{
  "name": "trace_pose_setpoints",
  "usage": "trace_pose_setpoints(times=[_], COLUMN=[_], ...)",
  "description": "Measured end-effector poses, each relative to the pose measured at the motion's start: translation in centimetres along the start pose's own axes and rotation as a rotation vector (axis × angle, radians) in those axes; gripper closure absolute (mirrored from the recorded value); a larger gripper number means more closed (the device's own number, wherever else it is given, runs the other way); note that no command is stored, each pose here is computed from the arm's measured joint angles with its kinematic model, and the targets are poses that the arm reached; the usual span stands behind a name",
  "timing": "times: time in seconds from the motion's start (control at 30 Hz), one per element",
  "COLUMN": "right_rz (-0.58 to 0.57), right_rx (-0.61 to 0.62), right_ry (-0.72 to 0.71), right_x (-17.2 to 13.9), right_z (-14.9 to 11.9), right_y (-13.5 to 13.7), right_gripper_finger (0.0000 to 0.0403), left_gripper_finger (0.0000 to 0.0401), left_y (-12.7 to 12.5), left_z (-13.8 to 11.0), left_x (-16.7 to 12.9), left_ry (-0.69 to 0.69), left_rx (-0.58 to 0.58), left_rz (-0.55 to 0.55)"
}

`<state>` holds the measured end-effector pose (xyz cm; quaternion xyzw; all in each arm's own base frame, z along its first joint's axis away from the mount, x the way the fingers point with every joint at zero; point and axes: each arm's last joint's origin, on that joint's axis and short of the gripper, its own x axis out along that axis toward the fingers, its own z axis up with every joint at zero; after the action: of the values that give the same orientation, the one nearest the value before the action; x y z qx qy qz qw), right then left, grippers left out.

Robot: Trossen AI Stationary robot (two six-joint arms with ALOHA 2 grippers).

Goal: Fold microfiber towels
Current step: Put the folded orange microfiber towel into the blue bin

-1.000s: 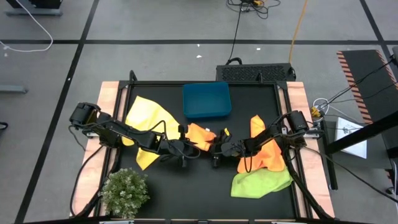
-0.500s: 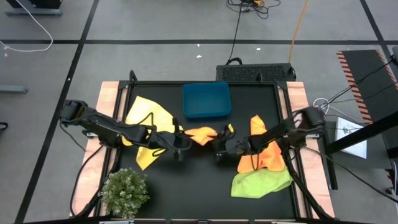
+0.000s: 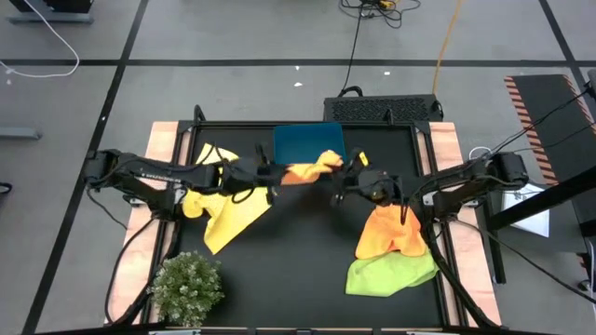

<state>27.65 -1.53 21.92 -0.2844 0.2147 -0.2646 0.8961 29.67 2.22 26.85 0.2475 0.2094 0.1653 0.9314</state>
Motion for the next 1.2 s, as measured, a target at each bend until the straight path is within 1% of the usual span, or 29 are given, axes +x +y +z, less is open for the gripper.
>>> trace_pose_setpoints(times=[0.13,0.23,0.37,0.47,0.67,0.83,1.07,1.2], right_rz=[-0.047,-0.071,-0.081,-0.092,-0.087,-0.059,0.045,0.099], right_rx=[-0.034,-0.057,-0.053,-0.053,-0.055,-0.039,-0.06,-0.032], right_ry=[0.04,0.069,0.093,0.113,0.148,0.145,0.187,0.193], right_x=[0.9,1.7,2.6,3.2,3.9,4.3,4.2,4.2], right_z=[-0.8,-1.5,-2.6,-3.4,-4.8,-5.6,-6.2,-6.5], right_y=[-1.7,-2.8,-4.3,-5.4,-7.1,-8.0,-7.2,-6.9], right_gripper_finger=[0.0402,0.0402,0.0402,0.0402,0.0403,0.0403,0.0403,0.0403], left_gripper_finger=[0.0397,0.0398,0.0398,0.0398,0.0398,0.0397,0.0395,0.0398], left_y=[2.8,4.7,6.5,7.3,7.9,8.0,7.1,6.9], left_z=[-0.8,-1.8,-3.8,-5.1,-7.5,-9.1,-9.9,-10.0], left_x=[1.0,2.0,3.6,4.9,7.5,9.0,9.5,9.5], left_ry=[-0.036,-0.066,-0.048,-0.044,-0.056,-0.043,-0.005,0.016], left_rx=[-0.052,-0.107,-0.171,-0.208,-0.252,-0.298,-0.353,-0.399], left_rz=[0.038,0.024,0.029,0.031,0.064,0.072,0.018,0.005])
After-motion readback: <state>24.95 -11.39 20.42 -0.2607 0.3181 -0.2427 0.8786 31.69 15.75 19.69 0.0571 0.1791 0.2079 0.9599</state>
